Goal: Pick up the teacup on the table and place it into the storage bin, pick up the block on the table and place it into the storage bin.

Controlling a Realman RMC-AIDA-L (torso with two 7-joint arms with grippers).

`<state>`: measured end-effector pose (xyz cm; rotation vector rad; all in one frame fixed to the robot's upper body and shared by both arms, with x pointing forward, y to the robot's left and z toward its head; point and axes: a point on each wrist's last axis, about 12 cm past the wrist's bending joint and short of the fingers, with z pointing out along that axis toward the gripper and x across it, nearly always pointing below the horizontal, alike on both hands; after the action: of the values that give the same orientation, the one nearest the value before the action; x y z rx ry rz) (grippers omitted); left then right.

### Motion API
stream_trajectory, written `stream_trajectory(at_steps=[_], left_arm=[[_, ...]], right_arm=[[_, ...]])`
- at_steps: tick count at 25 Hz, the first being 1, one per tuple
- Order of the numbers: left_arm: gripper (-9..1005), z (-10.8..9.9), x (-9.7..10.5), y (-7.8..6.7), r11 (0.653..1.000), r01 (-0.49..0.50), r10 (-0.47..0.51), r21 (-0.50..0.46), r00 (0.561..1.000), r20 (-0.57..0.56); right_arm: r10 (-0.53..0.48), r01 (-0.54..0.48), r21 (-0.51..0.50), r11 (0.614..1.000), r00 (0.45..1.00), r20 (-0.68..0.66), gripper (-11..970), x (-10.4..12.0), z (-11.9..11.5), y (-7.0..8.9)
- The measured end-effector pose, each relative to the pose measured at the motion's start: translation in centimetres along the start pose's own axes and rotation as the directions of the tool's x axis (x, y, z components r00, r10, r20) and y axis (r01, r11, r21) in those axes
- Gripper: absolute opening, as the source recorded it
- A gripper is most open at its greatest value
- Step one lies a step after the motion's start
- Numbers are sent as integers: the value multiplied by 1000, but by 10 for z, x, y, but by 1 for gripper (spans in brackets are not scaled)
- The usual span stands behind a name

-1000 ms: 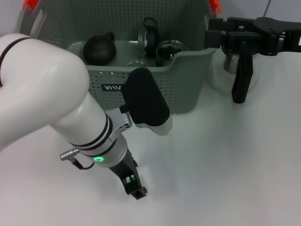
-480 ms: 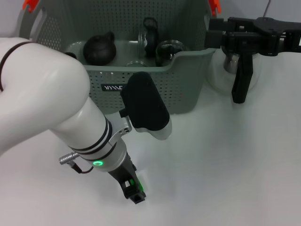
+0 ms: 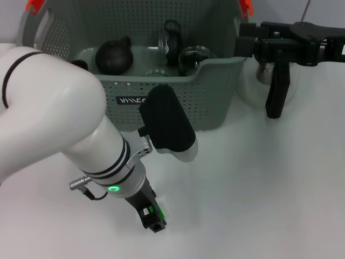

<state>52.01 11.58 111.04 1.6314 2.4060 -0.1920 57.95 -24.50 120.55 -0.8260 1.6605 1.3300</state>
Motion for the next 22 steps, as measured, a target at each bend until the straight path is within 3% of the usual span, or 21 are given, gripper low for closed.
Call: stream_trajectory(at_steps=[11,16,18,22], left_arm=[[473,-5,-2,1,1000,-1,1,-17,1000,6],[405,-22,-4,3,1000,5,-4,-23,999,32],[413,-38,-2,12,999,29,-27,-38,997,67],[430,-82,12,47,986,145,-128,-78,974,188]], right_arm=[[1,-1,1,1000,1000,3,947,0,-1,0],[2,-2,2,1000,1000,5,947,1,-2,0],[2,-2,2,1000,1000,7,946,1,-2,0],[-5,5,-9,1000,1000,3,946,2,-3,2]])
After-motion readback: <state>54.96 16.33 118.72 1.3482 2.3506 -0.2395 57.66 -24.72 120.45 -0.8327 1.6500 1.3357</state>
